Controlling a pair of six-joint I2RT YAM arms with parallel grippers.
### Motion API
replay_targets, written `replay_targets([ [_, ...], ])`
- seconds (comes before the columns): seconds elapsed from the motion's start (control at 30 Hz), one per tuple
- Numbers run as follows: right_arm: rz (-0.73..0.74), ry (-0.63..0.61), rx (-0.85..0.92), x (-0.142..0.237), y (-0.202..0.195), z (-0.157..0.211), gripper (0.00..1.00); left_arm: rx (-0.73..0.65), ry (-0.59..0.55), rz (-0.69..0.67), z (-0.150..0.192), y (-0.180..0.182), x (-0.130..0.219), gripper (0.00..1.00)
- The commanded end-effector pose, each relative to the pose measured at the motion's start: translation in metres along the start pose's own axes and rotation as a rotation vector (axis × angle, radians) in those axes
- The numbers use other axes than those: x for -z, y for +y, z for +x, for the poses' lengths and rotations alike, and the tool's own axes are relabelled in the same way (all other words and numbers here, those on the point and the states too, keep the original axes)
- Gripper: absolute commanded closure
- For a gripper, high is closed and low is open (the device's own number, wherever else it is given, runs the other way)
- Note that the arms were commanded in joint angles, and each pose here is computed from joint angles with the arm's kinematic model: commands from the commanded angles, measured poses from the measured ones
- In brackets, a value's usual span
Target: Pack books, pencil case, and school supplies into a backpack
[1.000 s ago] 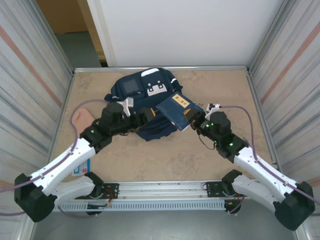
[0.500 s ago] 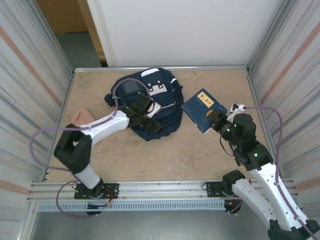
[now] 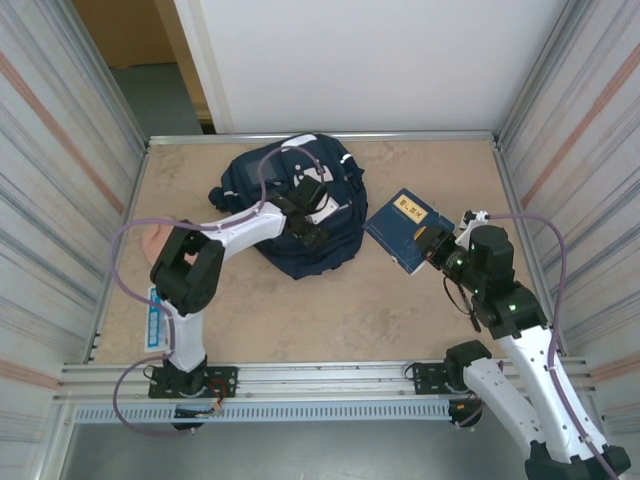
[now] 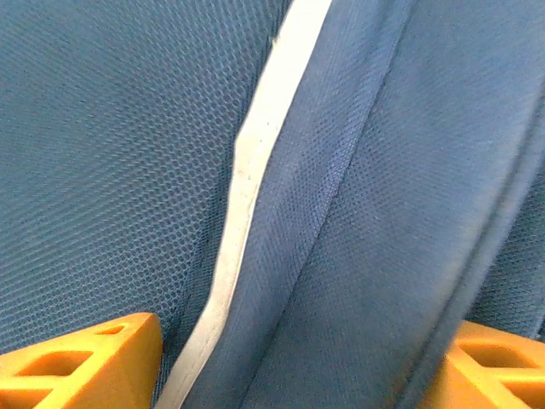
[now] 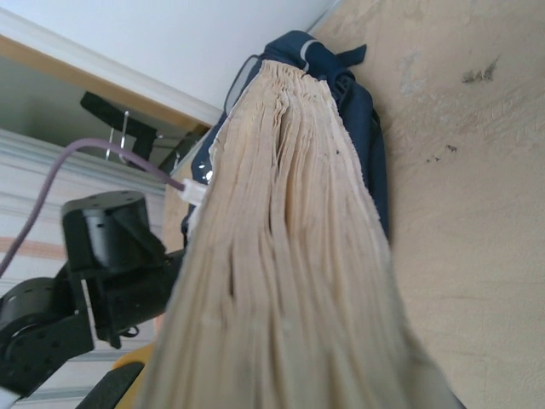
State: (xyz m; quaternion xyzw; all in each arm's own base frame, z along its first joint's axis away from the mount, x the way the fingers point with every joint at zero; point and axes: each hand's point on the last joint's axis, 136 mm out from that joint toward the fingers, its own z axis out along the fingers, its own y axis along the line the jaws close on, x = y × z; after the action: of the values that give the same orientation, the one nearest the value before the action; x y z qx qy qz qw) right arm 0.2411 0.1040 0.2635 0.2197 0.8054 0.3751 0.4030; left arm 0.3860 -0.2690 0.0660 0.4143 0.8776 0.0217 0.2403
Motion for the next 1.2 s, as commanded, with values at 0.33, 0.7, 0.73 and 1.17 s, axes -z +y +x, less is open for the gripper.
replay_targets([
  [0.33, -0.073, 0.043, -0.019, -0.004, 0.011, 0.000, 1.00, -0.083, 0.110, -0.047, -0.014, 0.000, 0.007, 1.00],
  [0.7, -0.078, 0.200, -0.090, -0.015, -0.005, 0.045, 1.00, 0.147, -0.248, -0.129, -0.101, 0.045, 0.154, 1.00],
  [0.73, -0.097, 0.223, -0.113, -0.020, -0.003, 0.049, 1.00, 0.151, -0.271, -0.139, -0.105, 0.047, 0.166, 1.00],
  [1.17, -0.163, 0.270, -0.105, -0.109, 0.031, 0.071, 1.00, 0.174, -0.454, -0.197, -0.118, 0.057, 0.246, 1.00],
])
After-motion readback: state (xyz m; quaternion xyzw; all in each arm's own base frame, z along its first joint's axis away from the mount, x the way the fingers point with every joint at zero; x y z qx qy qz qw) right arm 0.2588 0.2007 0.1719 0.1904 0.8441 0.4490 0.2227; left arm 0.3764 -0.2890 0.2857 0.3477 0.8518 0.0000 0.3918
